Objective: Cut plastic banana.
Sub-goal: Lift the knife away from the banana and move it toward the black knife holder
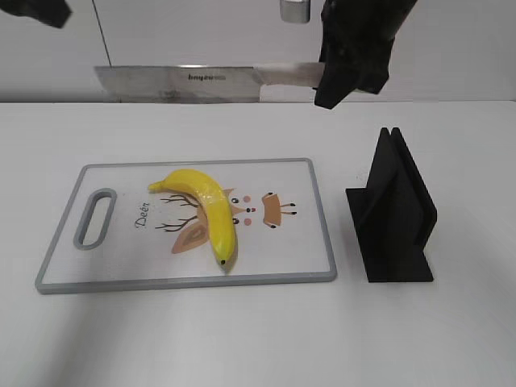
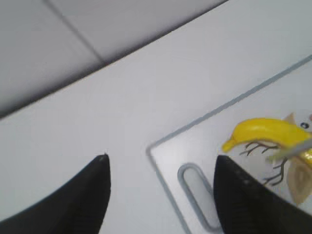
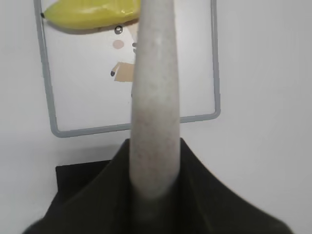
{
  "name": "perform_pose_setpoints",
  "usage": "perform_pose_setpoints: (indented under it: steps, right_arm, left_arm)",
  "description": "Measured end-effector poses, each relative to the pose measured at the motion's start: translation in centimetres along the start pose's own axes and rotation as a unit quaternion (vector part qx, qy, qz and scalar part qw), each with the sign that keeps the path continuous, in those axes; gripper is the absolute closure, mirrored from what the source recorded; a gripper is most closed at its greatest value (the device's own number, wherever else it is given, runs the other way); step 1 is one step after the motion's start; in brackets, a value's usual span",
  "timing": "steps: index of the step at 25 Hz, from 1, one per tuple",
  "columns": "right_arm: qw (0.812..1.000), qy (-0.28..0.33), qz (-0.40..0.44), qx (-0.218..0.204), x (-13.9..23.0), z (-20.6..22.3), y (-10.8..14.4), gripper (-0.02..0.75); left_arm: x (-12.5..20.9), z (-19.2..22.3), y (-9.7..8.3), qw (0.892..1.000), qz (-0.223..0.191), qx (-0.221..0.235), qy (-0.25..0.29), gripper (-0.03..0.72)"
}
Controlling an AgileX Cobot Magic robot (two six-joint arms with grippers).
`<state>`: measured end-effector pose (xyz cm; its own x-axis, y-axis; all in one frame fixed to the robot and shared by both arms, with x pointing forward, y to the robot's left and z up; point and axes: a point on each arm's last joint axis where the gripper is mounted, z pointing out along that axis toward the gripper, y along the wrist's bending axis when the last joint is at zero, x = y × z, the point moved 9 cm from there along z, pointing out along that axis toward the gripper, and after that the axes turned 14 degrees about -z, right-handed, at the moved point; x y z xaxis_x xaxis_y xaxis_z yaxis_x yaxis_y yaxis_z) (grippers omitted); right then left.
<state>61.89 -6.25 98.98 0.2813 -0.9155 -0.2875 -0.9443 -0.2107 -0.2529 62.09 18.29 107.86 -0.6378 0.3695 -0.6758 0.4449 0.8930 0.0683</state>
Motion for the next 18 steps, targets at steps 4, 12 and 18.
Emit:
perform_pose_setpoints:
  steps: [4,12,18]
  right_arm:
    - [0.996,-0.005,0.094,0.013,-0.3,-1.3,0.0,0.57]
    - [0.922,-0.003,0.387,0.02,-0.1,-2.1,0.1,0.57]
    - [0.869,-0.005,0.495,0.01,-0.6,-4.1,3.5,0.57]
  left_arm:
    - [3.5,-2.5,2.0,0.992,-0.091,-0.037,0.081,0.093]
    - [7.3,-4.3,2.0,0.975,-0.156,-0.044,0.152,0.105]
    - [13.3,-6.1,0.1,0.966,-0.173,-0.041,0.188,0.109]
